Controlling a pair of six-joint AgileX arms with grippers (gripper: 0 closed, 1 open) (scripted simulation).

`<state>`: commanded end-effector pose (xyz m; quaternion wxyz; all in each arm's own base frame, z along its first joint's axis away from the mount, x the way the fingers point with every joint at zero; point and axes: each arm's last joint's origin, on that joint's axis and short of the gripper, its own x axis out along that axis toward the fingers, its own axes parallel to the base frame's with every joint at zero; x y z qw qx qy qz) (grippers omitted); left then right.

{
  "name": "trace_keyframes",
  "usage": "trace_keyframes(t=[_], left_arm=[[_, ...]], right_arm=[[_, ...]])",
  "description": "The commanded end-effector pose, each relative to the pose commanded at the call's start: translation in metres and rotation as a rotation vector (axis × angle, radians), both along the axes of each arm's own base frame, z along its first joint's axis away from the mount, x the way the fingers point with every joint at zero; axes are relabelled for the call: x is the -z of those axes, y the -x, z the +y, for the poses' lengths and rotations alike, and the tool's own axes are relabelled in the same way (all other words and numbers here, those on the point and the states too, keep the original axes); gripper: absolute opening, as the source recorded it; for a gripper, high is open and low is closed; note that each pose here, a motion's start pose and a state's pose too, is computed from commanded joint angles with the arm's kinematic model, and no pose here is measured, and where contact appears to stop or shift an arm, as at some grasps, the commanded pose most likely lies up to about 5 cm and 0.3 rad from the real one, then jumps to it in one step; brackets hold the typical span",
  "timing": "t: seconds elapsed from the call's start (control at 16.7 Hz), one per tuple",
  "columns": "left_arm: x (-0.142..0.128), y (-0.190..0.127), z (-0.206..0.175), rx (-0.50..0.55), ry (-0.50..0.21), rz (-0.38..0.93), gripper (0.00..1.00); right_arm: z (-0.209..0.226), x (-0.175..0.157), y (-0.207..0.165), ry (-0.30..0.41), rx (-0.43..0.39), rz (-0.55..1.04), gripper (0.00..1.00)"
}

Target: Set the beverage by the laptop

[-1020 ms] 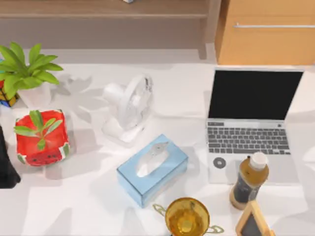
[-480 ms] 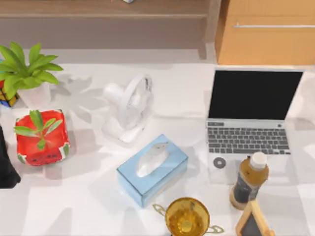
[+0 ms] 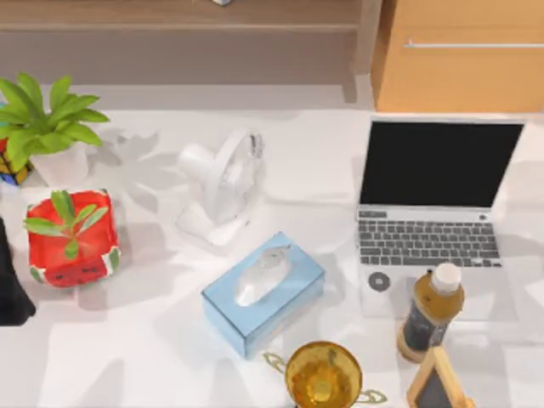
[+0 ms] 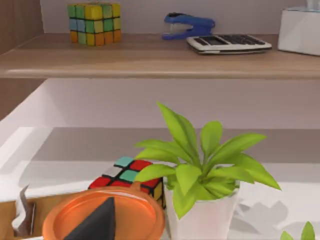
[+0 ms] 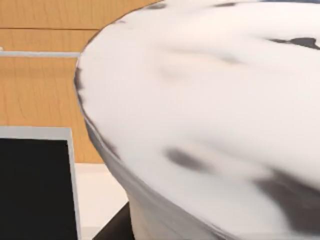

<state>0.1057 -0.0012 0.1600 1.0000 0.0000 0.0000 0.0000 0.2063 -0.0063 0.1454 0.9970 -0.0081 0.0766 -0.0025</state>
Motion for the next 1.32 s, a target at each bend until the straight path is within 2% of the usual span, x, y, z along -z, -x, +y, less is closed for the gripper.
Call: trace_keyframes(t=[0.6,1.32], left_arm=[[0.0,0.0,0.0,0.0,0.0,0.0,1.0],[0.0,0.0,0.0,0.0,0.0,0.0,1.0]], right_arm=[[0.005,0.009,0.009,-0.012,0.018,0.047,0.0],[0.006,0.005,-0.001,-0.009,0.015,-0.07,0.0]])
